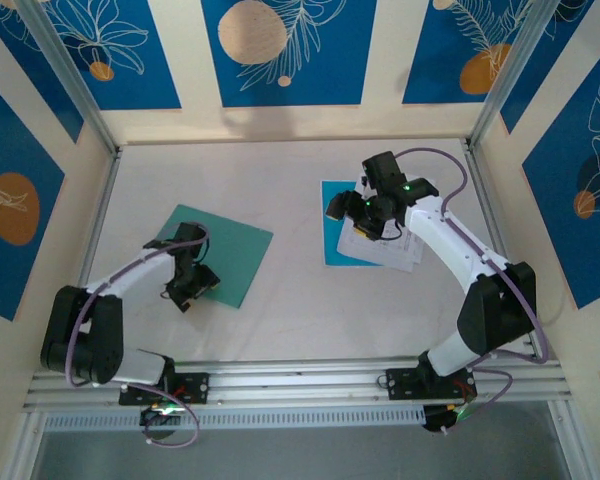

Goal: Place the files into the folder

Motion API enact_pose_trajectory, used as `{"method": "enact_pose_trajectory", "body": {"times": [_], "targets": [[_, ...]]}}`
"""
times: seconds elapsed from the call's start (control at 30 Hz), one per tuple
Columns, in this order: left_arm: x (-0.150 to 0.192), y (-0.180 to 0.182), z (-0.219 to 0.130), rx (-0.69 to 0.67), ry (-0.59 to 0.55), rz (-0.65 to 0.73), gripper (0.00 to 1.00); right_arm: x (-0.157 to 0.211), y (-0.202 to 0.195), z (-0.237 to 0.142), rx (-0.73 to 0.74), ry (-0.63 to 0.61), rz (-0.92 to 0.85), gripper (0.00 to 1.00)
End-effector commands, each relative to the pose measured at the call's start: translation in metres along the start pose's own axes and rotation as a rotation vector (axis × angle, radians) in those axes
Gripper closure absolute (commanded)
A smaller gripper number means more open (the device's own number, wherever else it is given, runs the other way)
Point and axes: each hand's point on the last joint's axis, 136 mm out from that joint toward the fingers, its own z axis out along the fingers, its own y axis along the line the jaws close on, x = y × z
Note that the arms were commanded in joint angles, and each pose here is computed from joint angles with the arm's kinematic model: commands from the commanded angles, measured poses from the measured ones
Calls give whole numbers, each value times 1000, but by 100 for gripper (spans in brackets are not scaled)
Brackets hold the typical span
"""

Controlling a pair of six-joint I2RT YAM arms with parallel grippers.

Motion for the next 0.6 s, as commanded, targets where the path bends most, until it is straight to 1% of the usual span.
{"method": "enact_pose_trajectory", "body": {"times": [0.0, 0.07, 0.1, 0.2, 0.3, 0.37, 0.57], "targets": [[-7, -14, 2, 25, -16, 91, 34, 8, 7, -7, -23, 34, 4, 22], [-9, -16, 6, 10, -15, 134, 39, 10, 4, -5, -18, 42, 11, 22], [-10, -18, 8, 7, -12, 157, 43, 11, 4, -5, -18, 45, 12, 22], [-11, -19, 13, -40, -4, 230, 48, 12, 4, -2, -16, 57, 22, 22], [-12, -20, 17, -85, -6, 321, 57, 13, 4, -1, -15, 65, 27, 22], [-12, -21, 19, -113, -6, 385, 66, 14, 2, 0, -9, 71, 29, 22], [-12, -24, 21, -177, -2, 562, 86, 21, -5, 6, 8, 105, 33, 22]]}}
